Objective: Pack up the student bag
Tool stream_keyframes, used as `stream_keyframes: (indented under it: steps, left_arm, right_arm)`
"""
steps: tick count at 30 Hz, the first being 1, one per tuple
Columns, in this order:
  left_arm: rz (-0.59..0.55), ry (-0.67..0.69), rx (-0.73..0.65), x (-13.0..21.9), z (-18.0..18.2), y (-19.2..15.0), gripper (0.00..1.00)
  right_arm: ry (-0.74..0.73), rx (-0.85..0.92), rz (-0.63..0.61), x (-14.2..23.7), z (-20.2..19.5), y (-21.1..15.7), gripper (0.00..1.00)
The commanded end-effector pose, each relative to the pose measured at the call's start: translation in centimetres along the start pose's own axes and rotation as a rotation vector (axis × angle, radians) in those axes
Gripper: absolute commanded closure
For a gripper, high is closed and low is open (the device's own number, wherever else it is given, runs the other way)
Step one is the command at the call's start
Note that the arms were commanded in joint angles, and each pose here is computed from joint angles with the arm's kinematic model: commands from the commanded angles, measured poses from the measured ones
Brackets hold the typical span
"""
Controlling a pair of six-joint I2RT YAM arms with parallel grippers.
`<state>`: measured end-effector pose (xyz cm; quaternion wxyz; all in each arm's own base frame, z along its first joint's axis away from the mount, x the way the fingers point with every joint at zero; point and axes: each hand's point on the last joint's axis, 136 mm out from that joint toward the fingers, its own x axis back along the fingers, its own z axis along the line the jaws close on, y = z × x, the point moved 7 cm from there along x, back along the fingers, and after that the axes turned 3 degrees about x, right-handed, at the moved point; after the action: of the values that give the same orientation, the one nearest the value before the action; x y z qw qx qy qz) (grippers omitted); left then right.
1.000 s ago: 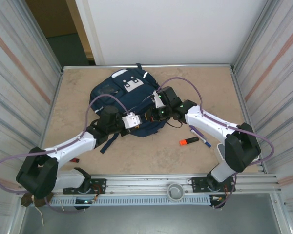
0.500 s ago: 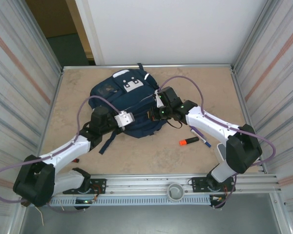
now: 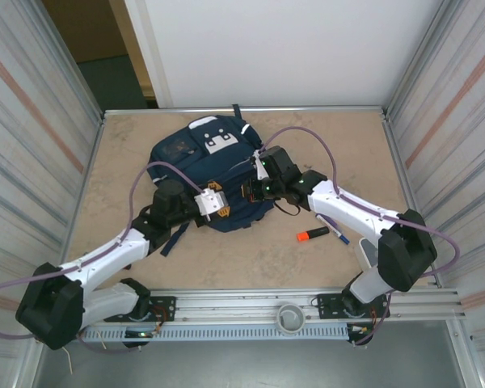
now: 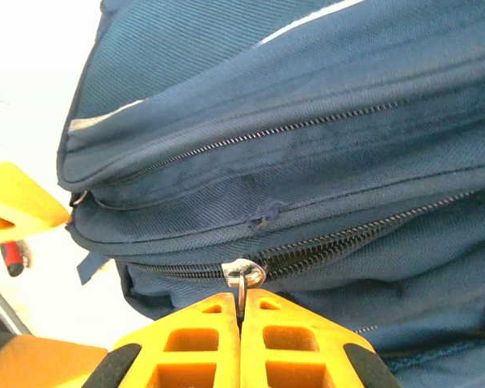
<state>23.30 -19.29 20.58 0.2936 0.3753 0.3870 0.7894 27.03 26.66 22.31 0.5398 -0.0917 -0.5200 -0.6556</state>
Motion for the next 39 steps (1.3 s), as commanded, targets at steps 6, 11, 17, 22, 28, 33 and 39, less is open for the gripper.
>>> stream_keyframes:
  steps: [6, 11, 17, 22, 28, 33, 39]
  left_arm:
    - [0.045, 0.017, -0.039, -2.1, 1.1, 0.9, 0.54]
    - [0.073, 0.064, -0.035, -2.5, 1.6, 0.2, 0.72]
    - [0.066, 0.079, 0.0, -1.9, 2.0, -0.4, 0.88]
    - [-0.025, 0.094, 0.078, 0.0, 3.0, -0.5, 0.93]
    - [-0.035, 0.116, 0.116, 1.0, 3.8, -1.4, 0.92]
    - [-0.059, 0.06, 0.113, 1.0, 3.2, -0.6, 0.67]
    - [-0.046, 0.009, 0.049, 0.1, 2.0, 0.9, 0.48]
  right_arm:
    - [0.156, 0.006, -0.085, 2.1, 3.1, 1.1, 1.0]
    - [0.151, 0.006, -0.082, 2.1, 2.9, 0.7, 1.0]
    - [0.097, 0.015, -0.07, 2.0, 1.8, 0.3, 1.0]
    - [-0.065, 0.014, -0.057, 2.2, -1.6, -0.1, 1.0]
    - [-0.068, 0.006, -0.069, 2.1, -2.6, 0.5, 1.0]
    - [-0.01, 0.031, -0.077, 2.1, -0.7, 1.2, 1.0]
    - [0.041, 0.028, -0.102, 3.0, 0.5, 1.5, 1.0]
